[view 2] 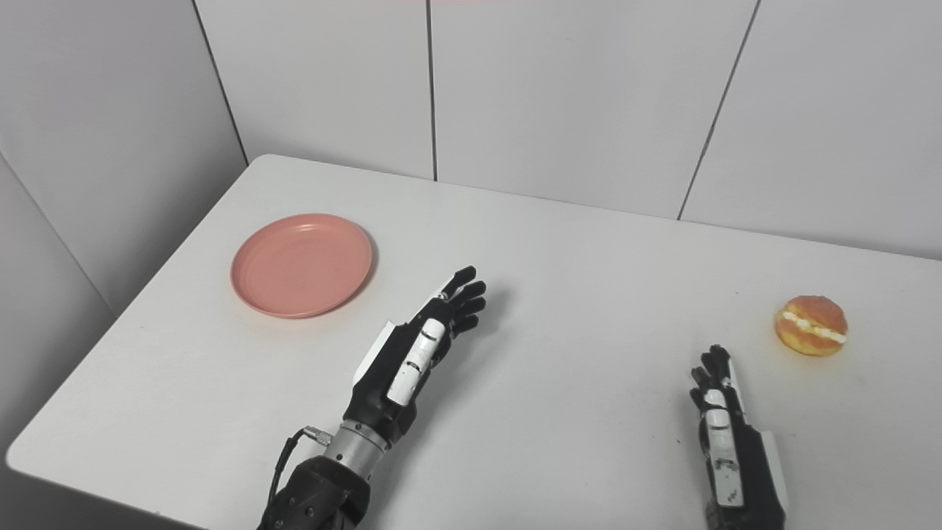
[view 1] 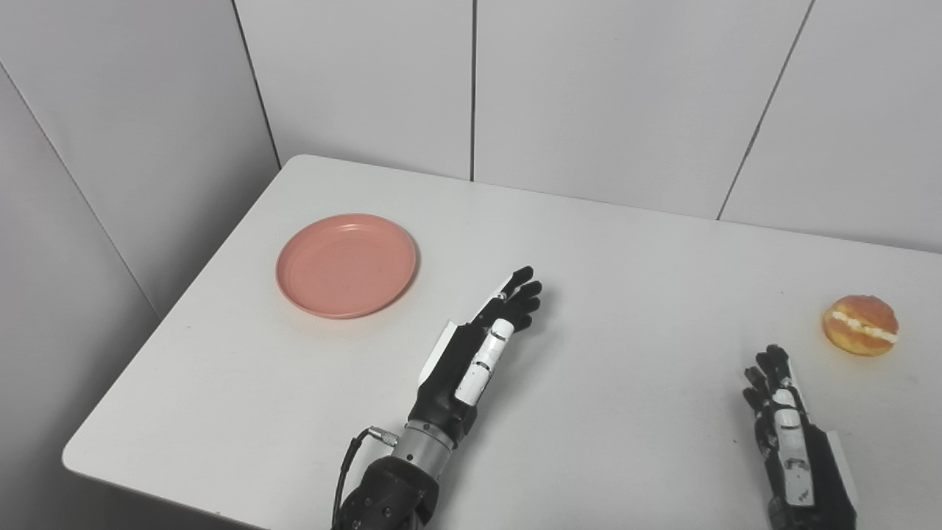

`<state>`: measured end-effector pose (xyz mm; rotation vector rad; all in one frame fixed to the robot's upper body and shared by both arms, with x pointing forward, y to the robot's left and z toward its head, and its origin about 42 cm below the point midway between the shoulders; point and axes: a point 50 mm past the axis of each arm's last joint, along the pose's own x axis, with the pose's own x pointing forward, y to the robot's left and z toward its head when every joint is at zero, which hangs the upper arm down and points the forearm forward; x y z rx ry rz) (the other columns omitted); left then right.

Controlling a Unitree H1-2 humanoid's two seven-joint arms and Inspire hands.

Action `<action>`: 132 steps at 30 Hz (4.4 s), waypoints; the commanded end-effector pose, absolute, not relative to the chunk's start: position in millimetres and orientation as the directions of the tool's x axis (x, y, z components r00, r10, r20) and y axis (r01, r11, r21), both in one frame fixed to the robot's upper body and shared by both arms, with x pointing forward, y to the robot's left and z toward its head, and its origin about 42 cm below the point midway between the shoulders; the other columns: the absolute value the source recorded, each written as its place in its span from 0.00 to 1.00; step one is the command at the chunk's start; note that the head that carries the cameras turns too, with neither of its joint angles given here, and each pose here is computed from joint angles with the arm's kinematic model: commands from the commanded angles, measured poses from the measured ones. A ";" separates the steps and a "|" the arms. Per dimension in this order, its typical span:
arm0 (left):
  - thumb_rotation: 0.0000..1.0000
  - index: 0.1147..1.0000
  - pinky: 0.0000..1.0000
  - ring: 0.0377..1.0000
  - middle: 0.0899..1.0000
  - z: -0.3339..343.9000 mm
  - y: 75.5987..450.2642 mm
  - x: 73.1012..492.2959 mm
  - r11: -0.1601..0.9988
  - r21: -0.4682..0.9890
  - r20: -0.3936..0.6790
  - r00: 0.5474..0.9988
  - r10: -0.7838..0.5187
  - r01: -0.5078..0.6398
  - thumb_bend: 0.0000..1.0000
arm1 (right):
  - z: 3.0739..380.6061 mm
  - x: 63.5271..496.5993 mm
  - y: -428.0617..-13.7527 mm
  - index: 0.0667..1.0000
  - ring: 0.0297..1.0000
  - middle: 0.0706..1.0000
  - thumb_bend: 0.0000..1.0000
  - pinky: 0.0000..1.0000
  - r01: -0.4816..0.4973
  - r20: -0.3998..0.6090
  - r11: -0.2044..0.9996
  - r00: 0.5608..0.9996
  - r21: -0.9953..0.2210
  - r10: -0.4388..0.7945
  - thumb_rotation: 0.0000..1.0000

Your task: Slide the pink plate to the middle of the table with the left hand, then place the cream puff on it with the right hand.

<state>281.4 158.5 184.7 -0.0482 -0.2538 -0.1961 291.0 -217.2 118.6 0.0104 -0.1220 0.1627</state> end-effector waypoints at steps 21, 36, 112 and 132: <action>1.00 0.90 0.92 0.91 0.92 241.9 228.6 317.1 0.999 0.024 0.422 0.906 -0.032 0.024 0.45 | 96.2 282.1 -217.5 1.00 1.00 1.00 0.26 1.00 -0.161 0.071 0.986 0.985 0.036 0.159 1.00; 1.00 0.89 0.93 0.92 0.92 260.4 292.4 352.5 0.995 -0.011 0.432 0.897 0.094 -0.099 0.45 | 93.8 282.1 -217.0 1.00 1.00 1.00 0.23 1.00 -0.167 0.076 0.985 0.984 0.044 0.163 1.00; 1.00 0.89 0.94 0.91 0.91 196.1 450.2 395.5 0.905 -0.150 0.149 0.895 0.419 -0.399 0.35 | 101.6 278.1 -220.8 1.00 1.00 1.00 0.20 1.00 -0.171 0.064 0.984 0.984 0.037 0.169 1.00; 1.00 0.87 0.91 0.89 0.89 156.9 425.0 404.8 0.903 -0.214 0.070 0.916 0.395 -0.372 0.35 | 104.8 276.1 -218.7 1.00 1.00 1.00 0.24 1.00 -0.163 0.055 0.986 0.985 0.039 0.161 1.00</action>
